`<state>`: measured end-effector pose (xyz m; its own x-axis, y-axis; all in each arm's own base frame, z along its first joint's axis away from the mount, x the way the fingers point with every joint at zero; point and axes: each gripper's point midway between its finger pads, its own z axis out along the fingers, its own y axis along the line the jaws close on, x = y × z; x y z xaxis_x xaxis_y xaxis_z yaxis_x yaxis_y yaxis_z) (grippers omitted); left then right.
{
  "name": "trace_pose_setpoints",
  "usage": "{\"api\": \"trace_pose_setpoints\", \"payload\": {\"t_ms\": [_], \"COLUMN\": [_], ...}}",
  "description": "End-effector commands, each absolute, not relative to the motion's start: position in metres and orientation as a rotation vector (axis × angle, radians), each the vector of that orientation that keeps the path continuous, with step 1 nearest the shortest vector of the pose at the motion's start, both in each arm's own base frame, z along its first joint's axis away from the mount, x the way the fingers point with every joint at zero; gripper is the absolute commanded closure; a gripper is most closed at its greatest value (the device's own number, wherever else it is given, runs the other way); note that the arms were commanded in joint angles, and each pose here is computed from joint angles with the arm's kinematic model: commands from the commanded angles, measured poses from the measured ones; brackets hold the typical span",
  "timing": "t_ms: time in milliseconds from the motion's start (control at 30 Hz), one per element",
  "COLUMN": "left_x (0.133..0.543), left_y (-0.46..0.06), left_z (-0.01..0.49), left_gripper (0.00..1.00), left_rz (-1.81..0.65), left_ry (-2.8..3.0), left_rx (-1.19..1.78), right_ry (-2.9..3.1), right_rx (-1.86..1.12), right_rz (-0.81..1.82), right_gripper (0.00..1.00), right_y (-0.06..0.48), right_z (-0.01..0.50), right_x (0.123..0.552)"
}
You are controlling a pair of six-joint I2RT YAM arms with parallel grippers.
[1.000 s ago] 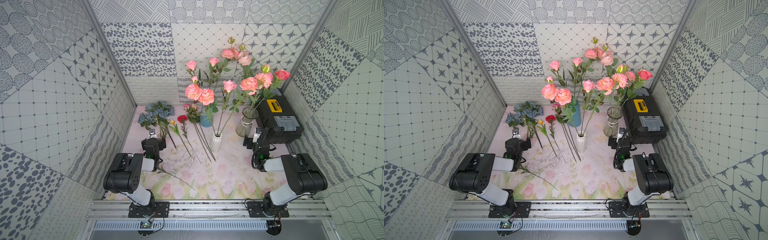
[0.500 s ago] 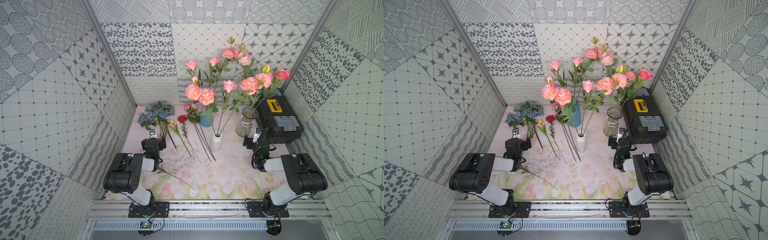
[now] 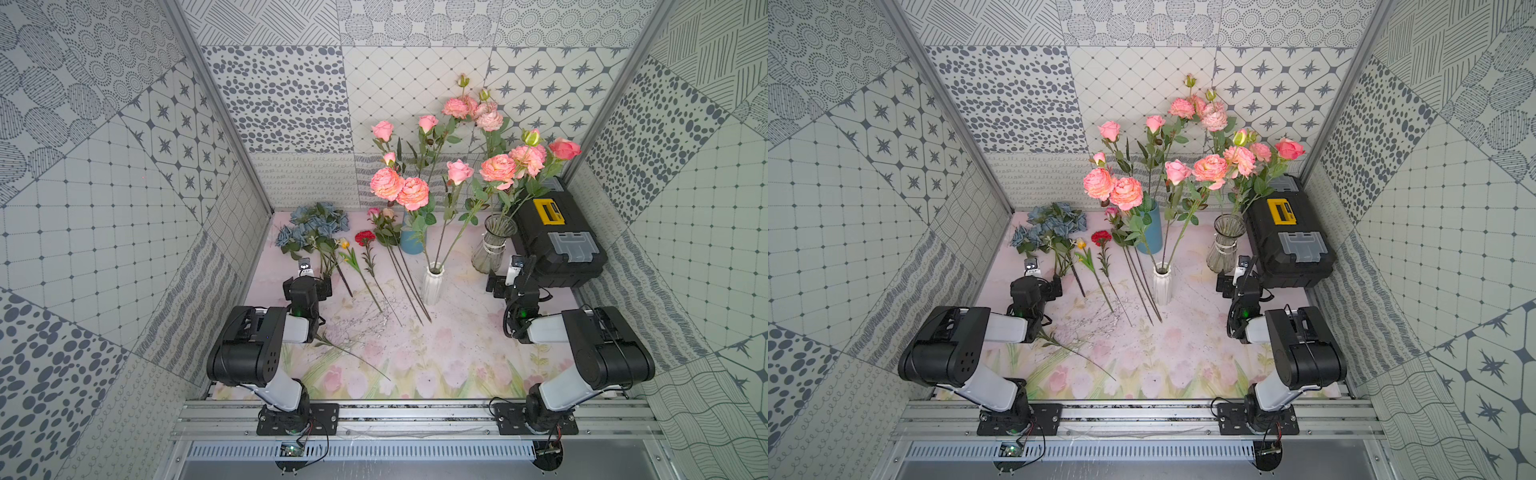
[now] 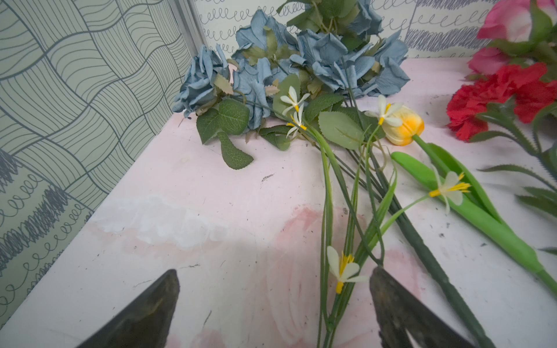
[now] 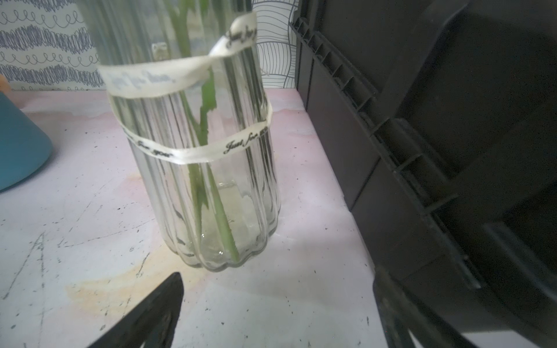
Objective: Place the pink flowers into the vase
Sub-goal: Reset both arms
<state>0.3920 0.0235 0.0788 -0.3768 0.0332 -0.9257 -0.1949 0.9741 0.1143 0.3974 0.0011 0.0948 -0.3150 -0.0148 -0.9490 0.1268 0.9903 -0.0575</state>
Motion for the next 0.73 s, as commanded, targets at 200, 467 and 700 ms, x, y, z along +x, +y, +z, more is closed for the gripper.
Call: {"api": "trace_pose_setpoints", "payload": {"t_ms": [200,467,700], "left_x": [0.3941,0.3941,0.3938], "left_y": [0.0264,0.0265,0.0263], "left_z": [0.0840,0.0841,0.0833], "left_gripper": [0.01,0.02,0.02], "left_rz": [0.234,0.234,0.234], "left_ry": [1.930,1.929,1.932], "left_rx": [-0.133,-0.134,-0.133], "right_ry": [1.841,1.854,1.857], "right_rx": [0.089,0.085,0.087], "right_rz": [-0.126,-0.109,-0.087], "right_gripper": [0.02,0.02,0.02], "right_y": [0.0021,0.0017,0.0007], "right_z": [0.1086,0.1068,0.1069], "right_x": [0.4014,0.4031,0.4037]}}
